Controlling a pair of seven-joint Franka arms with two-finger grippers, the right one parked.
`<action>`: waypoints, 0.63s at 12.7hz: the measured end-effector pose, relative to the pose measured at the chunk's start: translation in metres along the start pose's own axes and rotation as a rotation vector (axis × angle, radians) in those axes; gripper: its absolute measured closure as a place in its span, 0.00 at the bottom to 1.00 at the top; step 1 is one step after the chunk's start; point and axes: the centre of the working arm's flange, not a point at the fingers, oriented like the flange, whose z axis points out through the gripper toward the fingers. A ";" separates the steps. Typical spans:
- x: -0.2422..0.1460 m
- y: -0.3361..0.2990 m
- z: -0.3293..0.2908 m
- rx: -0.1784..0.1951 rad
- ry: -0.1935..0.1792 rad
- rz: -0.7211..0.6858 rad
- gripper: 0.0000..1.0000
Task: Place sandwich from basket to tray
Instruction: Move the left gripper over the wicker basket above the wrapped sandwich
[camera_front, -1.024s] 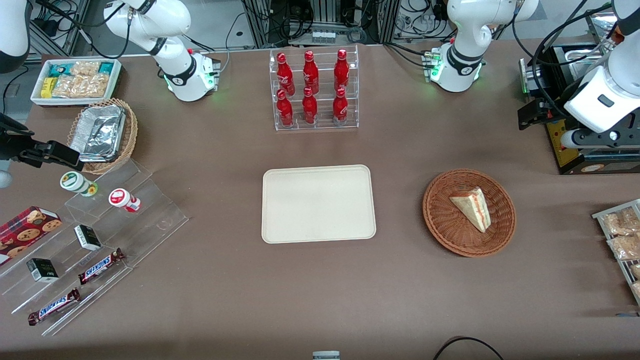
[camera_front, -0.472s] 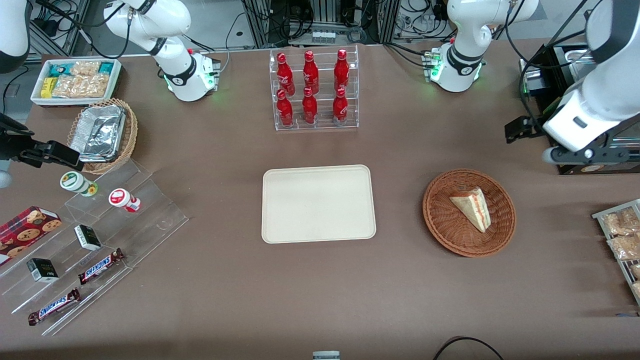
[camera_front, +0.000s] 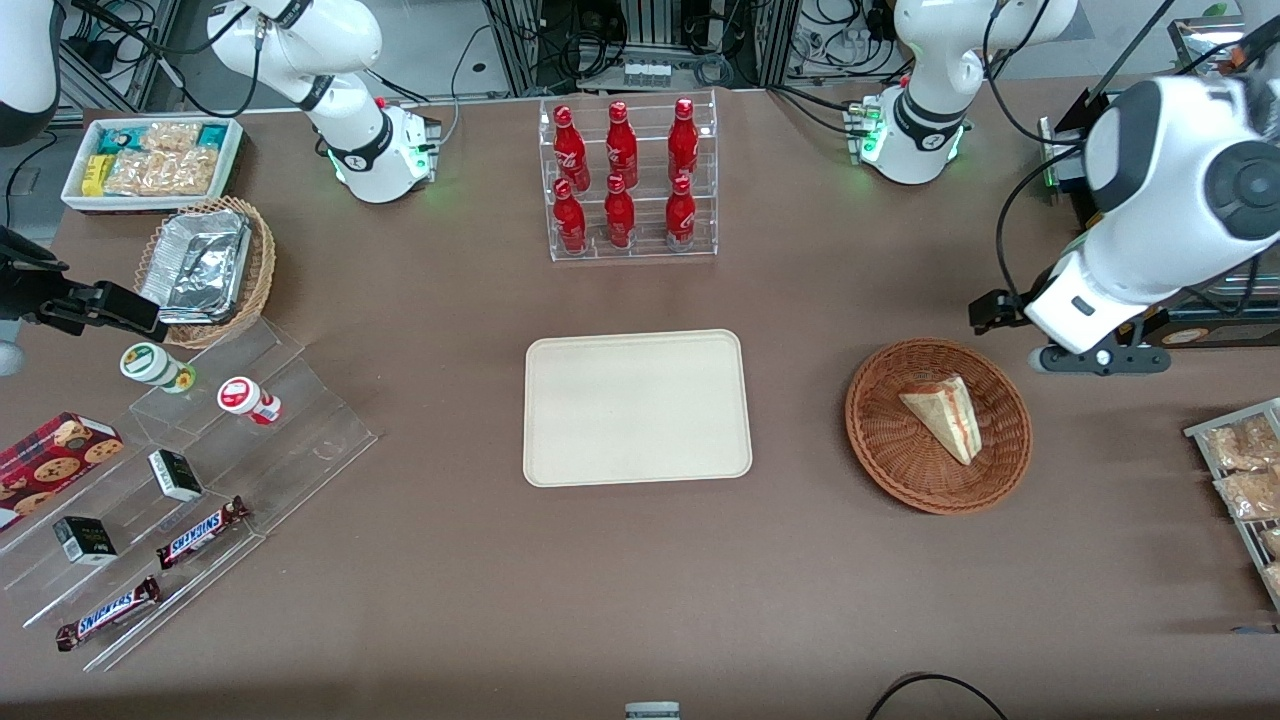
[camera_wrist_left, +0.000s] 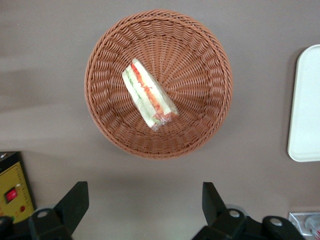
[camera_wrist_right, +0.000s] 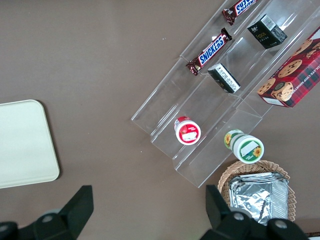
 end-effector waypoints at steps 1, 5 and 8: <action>-0.002 0.000 0.015 -0.001 0.015 0.000 0.00; -0.010 -0.001 0.063 -0.003 0.044 0.000 0.00; -0.011 -0.004 0.068 -0.007 0.049 -0.069 0.00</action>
